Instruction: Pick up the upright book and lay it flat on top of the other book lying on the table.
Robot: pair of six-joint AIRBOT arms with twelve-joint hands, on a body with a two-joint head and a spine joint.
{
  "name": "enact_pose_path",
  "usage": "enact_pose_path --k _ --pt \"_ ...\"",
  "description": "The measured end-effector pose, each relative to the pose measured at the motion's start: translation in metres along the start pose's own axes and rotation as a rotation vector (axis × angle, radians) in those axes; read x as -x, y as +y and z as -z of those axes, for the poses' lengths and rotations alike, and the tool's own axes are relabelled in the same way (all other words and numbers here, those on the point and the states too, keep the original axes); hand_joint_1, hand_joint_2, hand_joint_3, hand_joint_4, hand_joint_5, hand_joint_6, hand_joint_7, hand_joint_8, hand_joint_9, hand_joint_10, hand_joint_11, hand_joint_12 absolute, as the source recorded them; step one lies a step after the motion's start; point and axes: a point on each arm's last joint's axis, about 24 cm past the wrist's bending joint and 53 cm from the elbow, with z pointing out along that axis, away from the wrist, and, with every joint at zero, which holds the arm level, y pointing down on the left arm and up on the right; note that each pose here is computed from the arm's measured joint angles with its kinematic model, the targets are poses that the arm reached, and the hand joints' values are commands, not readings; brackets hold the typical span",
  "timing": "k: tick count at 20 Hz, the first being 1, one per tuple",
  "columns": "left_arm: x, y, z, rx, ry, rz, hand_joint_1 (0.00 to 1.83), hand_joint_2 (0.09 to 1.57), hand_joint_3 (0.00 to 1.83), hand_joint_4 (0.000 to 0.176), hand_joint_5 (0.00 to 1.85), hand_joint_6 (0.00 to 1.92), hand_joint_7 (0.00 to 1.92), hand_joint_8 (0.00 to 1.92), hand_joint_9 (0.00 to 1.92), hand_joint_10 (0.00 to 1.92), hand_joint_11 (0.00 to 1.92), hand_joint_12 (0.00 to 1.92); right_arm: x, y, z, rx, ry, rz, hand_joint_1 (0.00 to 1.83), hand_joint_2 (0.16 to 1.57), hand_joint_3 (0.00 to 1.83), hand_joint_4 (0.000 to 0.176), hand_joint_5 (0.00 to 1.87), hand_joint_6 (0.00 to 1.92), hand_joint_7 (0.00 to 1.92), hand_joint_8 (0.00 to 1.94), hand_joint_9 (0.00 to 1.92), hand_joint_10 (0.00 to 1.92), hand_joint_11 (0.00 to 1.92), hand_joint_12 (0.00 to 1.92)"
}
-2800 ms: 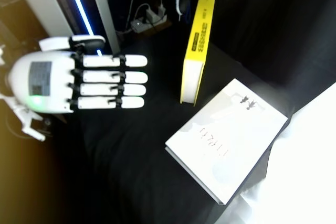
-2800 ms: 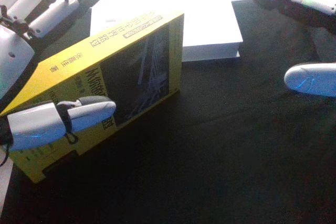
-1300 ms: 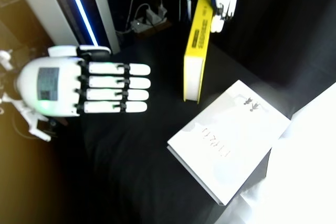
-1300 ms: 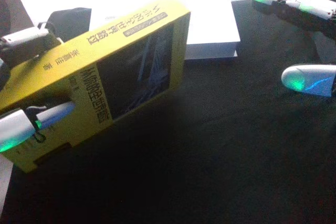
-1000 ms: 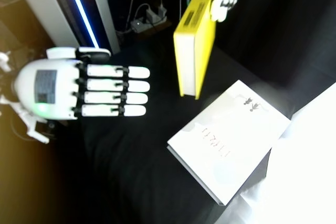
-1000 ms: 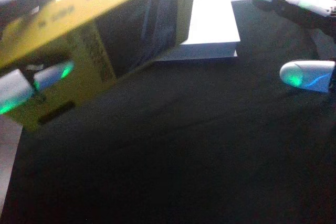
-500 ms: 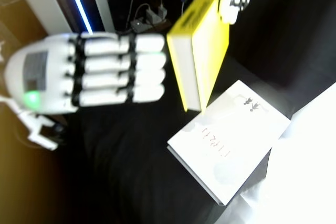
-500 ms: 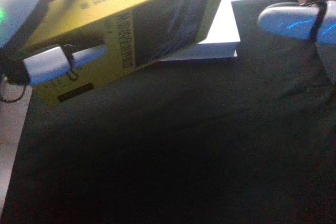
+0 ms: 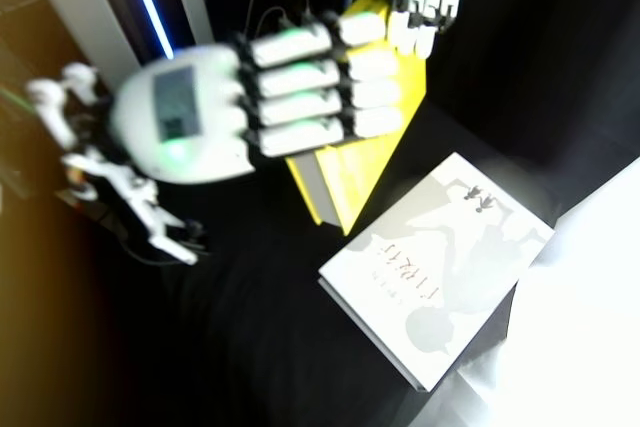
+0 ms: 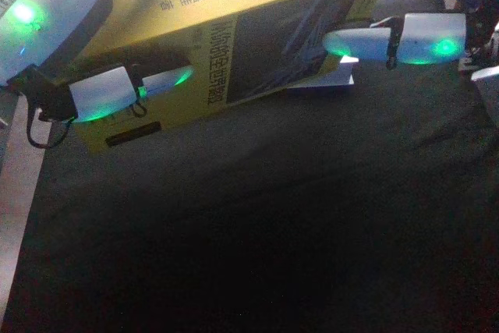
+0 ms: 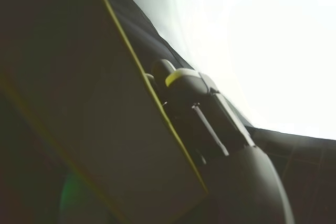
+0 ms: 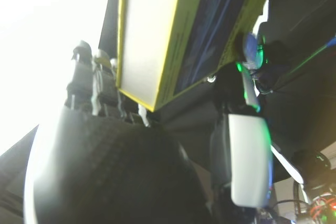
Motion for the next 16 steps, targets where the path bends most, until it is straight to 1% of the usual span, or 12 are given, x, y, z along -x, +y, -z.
enact_pose_path --k 1,2,3,4,6,7,8,9,11,13,14,16 --pt "0.0 -0.003 0.0 -0.011 -0.001 -0.013 1.1 1.21 0.0 0.0 0.81 1.23 1.16 1.04 1.24 1.3 1.18 1.53 0.001 -0.001 -0.001 0.001 -0.005 -0.008 1.25 1.13 0.0 0.0 0.47 0.26 0.9 0.93 0.91 1.2 0.63 1.81" --pt "0.0 -0.006 0.0 -0.024 0.002 -0.019 1.1 1.21 0.0 0.0 0.81 1.23 1.16 0.96 1.24 1.21 1.2 1.44 0.003 0.0 -0.001 0.005 -0.007 -0.007 1.12 1.22 0.03 0.0 0.68 1.13 1.2 1.44 1.33 1.62 1.26 1.9" --pt "-0.002 -0.01 0.0 -0.037 0.005 -0.025 1.1 1.22 0.0 0.0 0.8 1.25 1.17 0.91 1.26 1.17 1.22 1.39 0.004 -0.001 -0.001 0.005 -0.007 -0.012 1.08 1.26 0.02 0.0 0.69 1.36 1.31 1.75 1.49 1.86 1.52 1.92" --pt "-0.002 -0.011 0.0 -0.045 0.004 -0.022 1.09 1.22 0.0 0.0 0.8 1.25 1.16 0.87 1.26 1.14 1.23 1.36 0.0 0.002 0.0 0.014 0.011 0.002 1.16 1.29 0.01 0.0 0.58 1.38 0.91 1.58 1.13 1.57 1.14 1.84" --pt "-0.001 -0.011 0.0 -0.042 0.0 -0.023 1.08 1.23 0.0 0.0 0.76 1.3 1.19 0.73 1.28 1.02 1.21 1.31 -0.001 0.0 -0.001 0.008 0.016 0.004 1.19 1.29 0.0 0.0 0.55 1.41 0.83 1.5 1.02 1.42 0.95 1.81" --pt "0.0 -0.011 0.0 -0.042 -0.002 -0.025 1.08 1.24 0.0 0.0 0.75 1.31 1.18 0.67 1.28 0.96 1.21 1.28 -0.001 0.0 -0.001 0.009 0.016 0.006 1.19 1.29 0.0 0.0 0.57 1.35 0.81 1.57 1.1 1.55 1.04 1.86" --pt "0.001 -0.011 0.0 -0.042 -0.009 -0.025 1.19 1.22 0.0 0.0 0.7 1.19 0.97 1.19 1.16 1.0 1.11 1.37 0.0 0.002 -0.002 0.011 0.014 0.01 1.1 1.28 0.0 0.0 0.68 1.4 1.04 1.66 1.3 1.73 1.3 1.91" --pt "0.003 -0.01 0.0 -0.041 -0.014 -0.024 1.19 1.23 0.0 0.0 0.69 1.23 0.88 1.34 0.93 1.02 0.83 1.49 0.001 0.002 -0.003 0.011 0.013 0.01 1.08 1.28 0.0 0.0 0.67 1.45 1.13 1.78 1.4 1.88 1.46 1.92" --pt "0.007 -0.009 0.0 -0.033 -0.033 -0.02 0.82 1.19 0.0 0.0 0.62 0.21 0.76 0.51 0.68 1.0 0.53 1.56 0.008 0.008 -0.005 0.023 0.004 0.025 1.16 1.3 0.0 0.0 0.56 1.44 0.88 1.54 1.17 1.53 1.15 1.81" --pt "0.023 -0.015 0.003 -0.038 -0.101 -0.005 0.83 1.13 0.0 0.065 0.44 0.01 0.51 0.13 0.34 0.59 0.15 1.39 0.01 0.008 -0.006 0.013 0.001 0.021 1.21 1.25 0.0 0.0 0.59 1.39 0.9 1.36 1.13 1.23 0.94 1.66" --pt "0.032 -0.019 0.005 -0.047 -0.131 -0.021 0.74 1.09 0.0 0.133 0.2 0.0 0.25 0.03 0.17 0.32 0.03 1.06 0.009 0.003 -0.005 -0.008 0.011 0.04 1.22 1.24 0.0 0.0 0.6 1.39 0.92 1.29 1.16 1.11 0.92 1.58" --pt "0.035 -0.013 0.012 -0.03 -0.136 -0.053 0.75 1.02 0.0 0.172 0.01 0.0 0.01 0.0 0.01 0.02 0.0 0.12 0.01 -0.005 0.0 -0.047 0.029 0.065 1.21 1.25 0.0 0.0 0.58 1.37 0.89 1.38 1.26 1.15 1.08 1.58"
